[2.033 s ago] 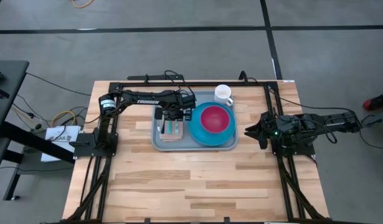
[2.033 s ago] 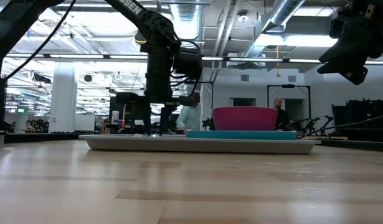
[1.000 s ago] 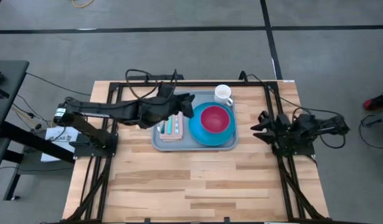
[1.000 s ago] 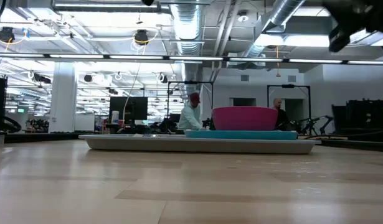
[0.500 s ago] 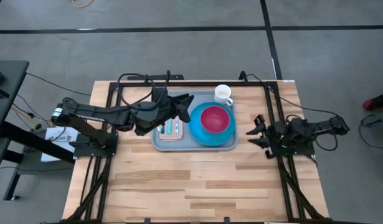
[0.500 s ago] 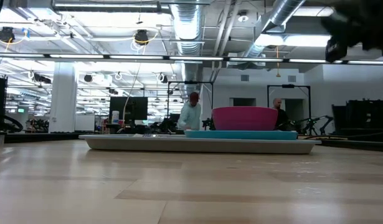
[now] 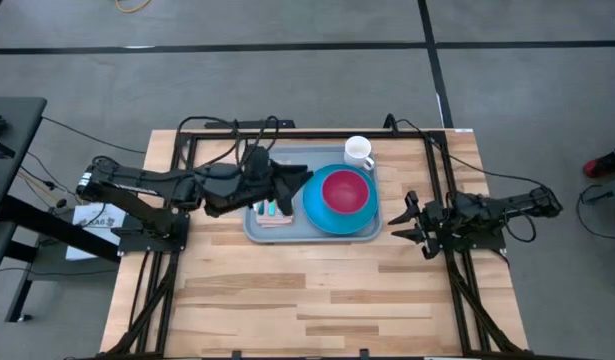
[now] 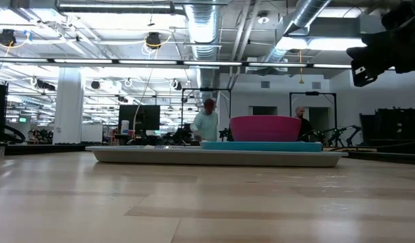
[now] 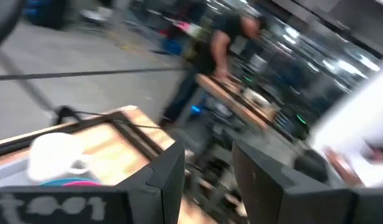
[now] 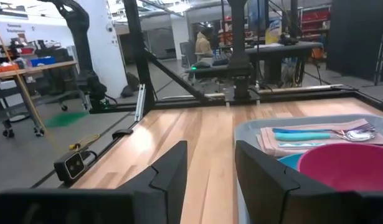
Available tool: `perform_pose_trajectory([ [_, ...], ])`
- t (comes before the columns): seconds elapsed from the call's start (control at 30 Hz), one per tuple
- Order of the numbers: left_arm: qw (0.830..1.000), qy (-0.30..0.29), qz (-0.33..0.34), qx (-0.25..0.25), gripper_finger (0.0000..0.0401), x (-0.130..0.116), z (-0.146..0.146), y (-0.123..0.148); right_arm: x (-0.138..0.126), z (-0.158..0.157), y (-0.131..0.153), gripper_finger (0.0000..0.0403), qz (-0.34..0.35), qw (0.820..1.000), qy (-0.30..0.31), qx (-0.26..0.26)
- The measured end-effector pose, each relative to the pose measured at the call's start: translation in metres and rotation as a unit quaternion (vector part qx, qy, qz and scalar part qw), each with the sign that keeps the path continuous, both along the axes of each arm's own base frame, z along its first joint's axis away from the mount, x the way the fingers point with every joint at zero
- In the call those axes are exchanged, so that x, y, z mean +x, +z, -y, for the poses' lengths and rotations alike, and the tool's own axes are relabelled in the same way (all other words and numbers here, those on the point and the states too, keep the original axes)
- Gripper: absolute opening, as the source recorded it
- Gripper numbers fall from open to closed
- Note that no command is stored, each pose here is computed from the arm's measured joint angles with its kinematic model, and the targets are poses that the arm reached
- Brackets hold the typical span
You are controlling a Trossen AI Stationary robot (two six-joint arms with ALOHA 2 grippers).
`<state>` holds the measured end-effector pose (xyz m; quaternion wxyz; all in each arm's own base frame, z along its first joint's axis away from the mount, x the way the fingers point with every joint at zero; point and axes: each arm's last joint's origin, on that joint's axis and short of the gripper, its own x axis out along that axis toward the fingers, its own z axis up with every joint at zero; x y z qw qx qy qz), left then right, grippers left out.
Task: Set up tray
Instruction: Return to Home Position
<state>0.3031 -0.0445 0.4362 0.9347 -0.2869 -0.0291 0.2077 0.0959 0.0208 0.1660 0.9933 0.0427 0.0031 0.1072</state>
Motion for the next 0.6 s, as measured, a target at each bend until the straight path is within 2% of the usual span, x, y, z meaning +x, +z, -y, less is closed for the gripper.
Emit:
perform_pose_trajectory([
  [0.13,0.992,-0.105,0.021,0.063,0.0122,-0.015,0.010,0.017,0.000,0.000,0.000,0.0127,0.001,1.000,0.000,0.000],
  [0.3,0.963,-0.219,0.052,0.146,0.0122,-0.064,0.023,0.045,0.000,0.000,0.000,0.0127,0.001,1.000,0.000,0.001],
  [0.5,0.940,-0.269,0.050,0.204,0.0122,-0.129,0.038,0.058,0.000,0.000,0.000,0.0127,0.000,1.000,0.000,0.001],
  [0.6,0.930,-0.286,0.073,0.220,0.0122,-0.150,0.043,0.040,0.000,0.000,0.000,0.0127,0.000,1.000,0.000,0.001],
])
